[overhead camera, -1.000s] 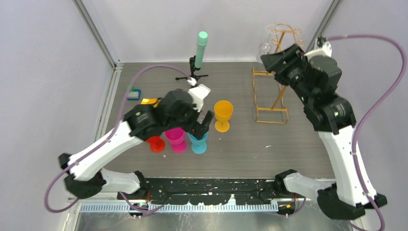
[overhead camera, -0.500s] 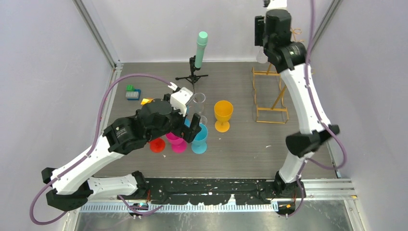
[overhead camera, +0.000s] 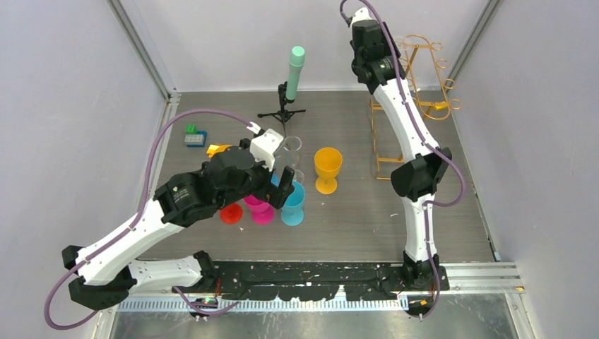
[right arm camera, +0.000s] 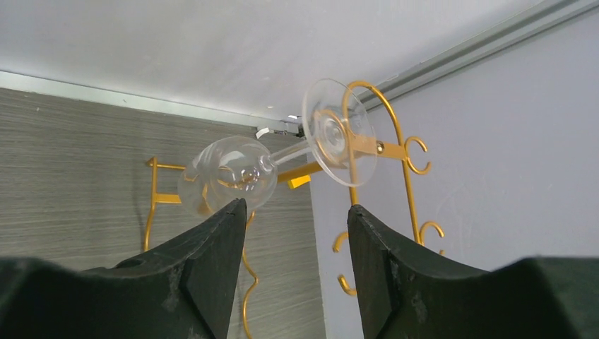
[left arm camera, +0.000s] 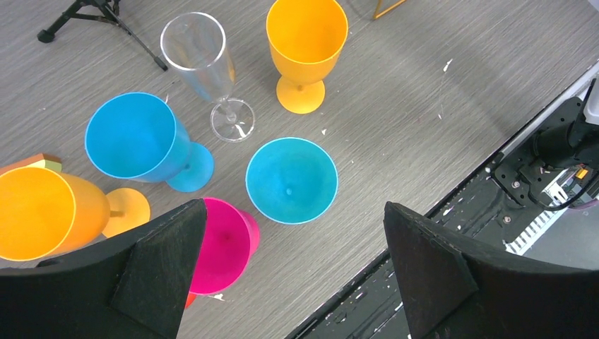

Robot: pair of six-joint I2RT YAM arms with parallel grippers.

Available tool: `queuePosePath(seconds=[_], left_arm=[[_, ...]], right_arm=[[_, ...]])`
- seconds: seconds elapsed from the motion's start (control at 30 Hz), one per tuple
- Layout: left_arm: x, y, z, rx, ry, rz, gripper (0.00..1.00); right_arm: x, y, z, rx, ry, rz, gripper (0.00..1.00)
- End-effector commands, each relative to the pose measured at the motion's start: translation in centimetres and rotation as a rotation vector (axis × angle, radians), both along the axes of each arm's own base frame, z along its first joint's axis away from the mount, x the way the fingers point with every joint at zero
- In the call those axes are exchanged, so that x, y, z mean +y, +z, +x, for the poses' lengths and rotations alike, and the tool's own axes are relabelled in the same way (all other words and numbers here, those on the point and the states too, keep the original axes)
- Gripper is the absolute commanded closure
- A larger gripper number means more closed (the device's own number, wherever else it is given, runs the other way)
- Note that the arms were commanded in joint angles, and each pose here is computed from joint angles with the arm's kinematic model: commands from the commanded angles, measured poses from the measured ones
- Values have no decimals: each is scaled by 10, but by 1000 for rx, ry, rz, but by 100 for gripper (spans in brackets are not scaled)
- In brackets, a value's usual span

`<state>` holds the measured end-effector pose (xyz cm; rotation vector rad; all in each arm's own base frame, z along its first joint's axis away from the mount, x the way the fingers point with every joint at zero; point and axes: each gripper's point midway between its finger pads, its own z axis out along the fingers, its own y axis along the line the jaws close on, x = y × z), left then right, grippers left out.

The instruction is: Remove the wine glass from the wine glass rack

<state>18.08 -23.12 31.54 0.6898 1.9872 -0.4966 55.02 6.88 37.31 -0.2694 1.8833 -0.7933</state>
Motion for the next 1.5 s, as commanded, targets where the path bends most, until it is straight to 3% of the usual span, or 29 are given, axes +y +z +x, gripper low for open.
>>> queuePosePath(seconds=[0.0, 0.27, 0.4, 0.63, 0.7, 0.77, 0.83, 1.47], left_arm=[[0, 11, 4, -29, 29, -44, 0], [7, 8, 2, -22, 48, -43, 0], [11, 4, 2, -12, 74, -50, 0], [14, -13, -8, 36, 78, -109, 0], [11, -12, -15, 53, 50, -133, 0], [12, -18, -21, 70, 32, -144, 0], [13, -24, -21, 61, 35, -156, 0], [14, -38, -17, 65, 37, -88, 0]], right_arm=[[-3, 36, 11, -117, -6, -43, 40], [-5, 36, 30, -143, 1, -89, 45], [-13, 29, 35, -132, -20, -118, 60], [-17, 30, 36, -137, -14, -150, 70], [-17, 29, 36, -131, 0, -157, 76], [-17, 27, 36, -127, 3, -161, 89], [-16, 25, 37, -119, 11, -171, 93], [-25, 52, 28, -149, -24, -269, 100]])
